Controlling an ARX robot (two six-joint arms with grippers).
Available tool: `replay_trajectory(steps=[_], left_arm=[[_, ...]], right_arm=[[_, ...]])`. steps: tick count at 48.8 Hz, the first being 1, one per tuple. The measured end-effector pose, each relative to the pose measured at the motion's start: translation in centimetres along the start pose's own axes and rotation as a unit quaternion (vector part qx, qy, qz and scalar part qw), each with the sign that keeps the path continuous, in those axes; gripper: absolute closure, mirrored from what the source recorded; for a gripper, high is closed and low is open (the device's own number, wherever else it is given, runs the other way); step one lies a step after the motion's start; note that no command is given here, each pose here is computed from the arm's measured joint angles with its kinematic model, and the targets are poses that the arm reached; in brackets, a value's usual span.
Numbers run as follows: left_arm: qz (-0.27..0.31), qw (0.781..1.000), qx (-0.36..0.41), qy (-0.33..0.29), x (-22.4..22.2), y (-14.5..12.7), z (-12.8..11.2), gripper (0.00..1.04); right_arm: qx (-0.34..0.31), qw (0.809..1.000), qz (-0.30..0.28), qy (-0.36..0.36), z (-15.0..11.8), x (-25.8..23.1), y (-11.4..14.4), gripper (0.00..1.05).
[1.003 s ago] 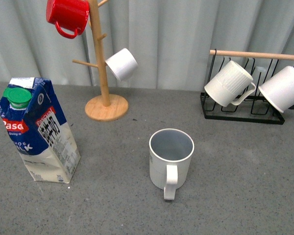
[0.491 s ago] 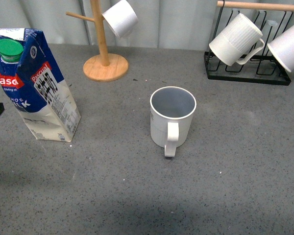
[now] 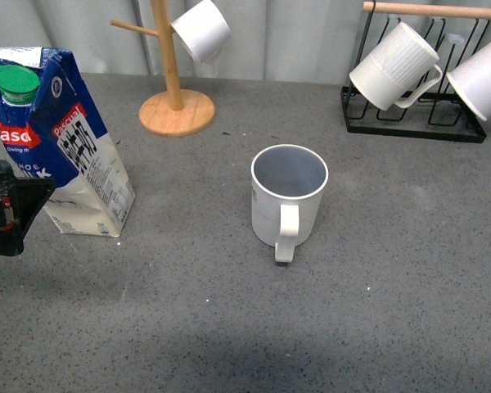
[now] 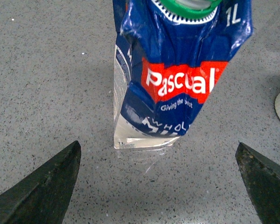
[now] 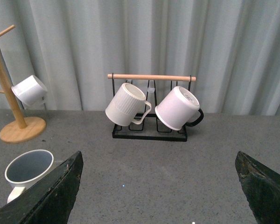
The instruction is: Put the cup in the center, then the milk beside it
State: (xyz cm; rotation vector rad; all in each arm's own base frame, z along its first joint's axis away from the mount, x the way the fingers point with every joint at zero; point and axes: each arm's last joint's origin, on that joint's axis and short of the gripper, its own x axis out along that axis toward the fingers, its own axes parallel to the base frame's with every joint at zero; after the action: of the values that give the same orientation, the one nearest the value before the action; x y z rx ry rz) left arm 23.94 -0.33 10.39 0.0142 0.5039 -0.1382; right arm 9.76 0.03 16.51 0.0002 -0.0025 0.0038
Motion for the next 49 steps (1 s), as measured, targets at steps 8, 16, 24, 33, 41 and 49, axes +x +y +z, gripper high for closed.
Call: replay_trajectory(steps=[8,16,24,33,41,49], left_arm=[[-0.003,1.000,0.004,-0.003,1.0,-0.2,0.8,0.07],[0.007,1.000,0.003,0.003,2.3,0.0,1.2,0.07],[0.015,1.000,-0.007,0.005,3.3,0.3,1.8,0.07],[0.020,0.999,-0.025,-0.001,3.9,0.5,2.6,0.07],[0.023,0.999,-0.036,-0.006,4.1,0.6,2.9,0.15],[0.019,0.999,-0.045,-0.008,4.1,0.4,3.0,0.38]], right_arm=[[0.000,1.000,0.000,0.000,0.0,0.0,0.0,0.09],[0.000,1.000,0.000,0.000,0.0,0.0,0.0,0.09],[0.000,1.000,0.000,0.000,0.0,0.0,0.0,0.09],[0.000,1.000,0.000,0.000,0.0,0.0,0.0,0.09],[0.000,1.000,0.000,0.000,0.0,0.0,0.0,0.09],[0.000,1.000,0.000,0.000,0.0,0.0,0.0,0.09]])
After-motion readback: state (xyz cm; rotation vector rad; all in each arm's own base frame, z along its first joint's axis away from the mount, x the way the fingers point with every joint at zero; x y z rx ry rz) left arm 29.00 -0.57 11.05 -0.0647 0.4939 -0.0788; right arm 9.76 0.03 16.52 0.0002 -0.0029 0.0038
